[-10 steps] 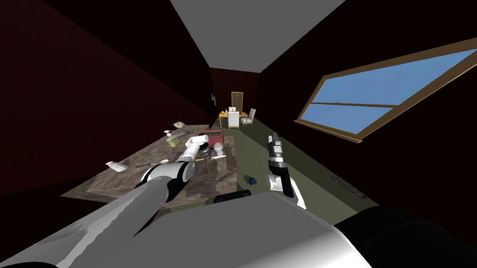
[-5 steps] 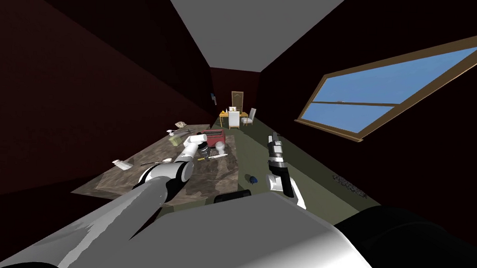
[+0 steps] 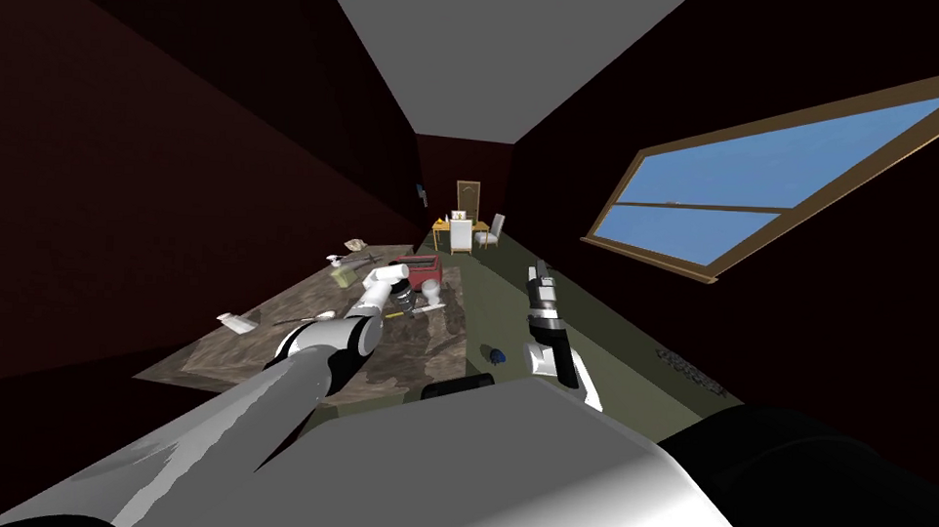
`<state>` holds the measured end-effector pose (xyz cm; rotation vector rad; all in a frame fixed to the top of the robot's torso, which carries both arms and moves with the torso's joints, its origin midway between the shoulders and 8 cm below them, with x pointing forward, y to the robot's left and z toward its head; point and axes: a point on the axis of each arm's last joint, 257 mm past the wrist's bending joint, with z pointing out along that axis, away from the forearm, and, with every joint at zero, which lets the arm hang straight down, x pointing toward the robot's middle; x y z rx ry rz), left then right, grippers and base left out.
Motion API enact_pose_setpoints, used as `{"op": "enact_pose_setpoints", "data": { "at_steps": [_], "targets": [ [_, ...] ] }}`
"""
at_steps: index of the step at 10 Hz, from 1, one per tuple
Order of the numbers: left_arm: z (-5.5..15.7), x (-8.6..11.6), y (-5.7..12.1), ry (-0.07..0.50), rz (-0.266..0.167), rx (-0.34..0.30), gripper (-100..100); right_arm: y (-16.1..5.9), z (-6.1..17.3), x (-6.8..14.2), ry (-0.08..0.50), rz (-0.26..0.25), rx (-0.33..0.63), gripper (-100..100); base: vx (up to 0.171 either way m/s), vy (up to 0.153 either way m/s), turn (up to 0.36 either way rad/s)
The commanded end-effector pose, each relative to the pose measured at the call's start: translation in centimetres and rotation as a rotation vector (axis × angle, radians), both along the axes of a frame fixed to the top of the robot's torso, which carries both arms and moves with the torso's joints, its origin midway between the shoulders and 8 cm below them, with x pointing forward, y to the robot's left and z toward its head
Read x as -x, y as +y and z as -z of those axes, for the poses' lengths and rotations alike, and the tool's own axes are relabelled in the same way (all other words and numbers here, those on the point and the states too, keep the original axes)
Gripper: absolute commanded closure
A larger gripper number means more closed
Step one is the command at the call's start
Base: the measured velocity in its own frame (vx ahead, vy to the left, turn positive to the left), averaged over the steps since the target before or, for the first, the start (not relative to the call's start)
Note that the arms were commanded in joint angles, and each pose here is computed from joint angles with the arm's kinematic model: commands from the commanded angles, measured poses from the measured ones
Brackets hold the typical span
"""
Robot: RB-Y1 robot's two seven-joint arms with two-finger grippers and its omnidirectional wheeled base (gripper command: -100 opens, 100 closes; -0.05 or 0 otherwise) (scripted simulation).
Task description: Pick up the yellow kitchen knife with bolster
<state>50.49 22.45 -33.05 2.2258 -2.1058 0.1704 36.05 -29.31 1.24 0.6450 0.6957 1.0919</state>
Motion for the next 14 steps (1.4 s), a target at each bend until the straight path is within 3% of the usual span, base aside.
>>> {"op": "enact_pose_setpoints", "data": {
  "at_steps": [1,4,5,9,10,11,13,14],
  "targets": [
    [1.0,0.1,-0.1,-0.005,-0.001,0.000,-100,0.0,0.0,0.0,0.000,0.000,0.000,0,0.002,-0.003,-0.010],
    [1.7,0.3,-0.2,-0.005,-0.001,0.000,-100,0.0,0.0,0.0,0.000,0.000,0.000,0,0.000,0.000,0.000],
    [1.8,0.3,-0.2,-0.008,-0.002,0.000,100,0.0,0.0,0.0,0.000,0.000,0.000,0,0.000,0.000,0.000],
    [1.7,0.2,-0.2,-0.011,-0.002,0.001,100,0.0,0.0,0.0,0.000,0.000,0.000,0,0.000,0.000,0.000],
    [1.6,0.1,-0.2,-0.012,-0.002,0.001,0,0.0,0.0,0.0,0.000,0.000,0.000,0,0.000,0.000,0.000],
    [0.8,0.1,-0.1,-0.004,-0.001,0.000,100,0.0,0.0,0.0,0.000,0.000,0.000,0,0.000,0.000,0.000],
    [0.6,0.0,-0.1,-0.006,-0.001,0.000,100,0.0,0.0,0.0,0.000,0.000,0.000,0,0.000,-0.001,0.006],
    [0.5,-0.1,-0.1,-0.006,-0.001,0.000,0,0.0,0.0,0.0,0.000,0.000,0.000,0,0.000,0.000,0.000]
  ]
}}
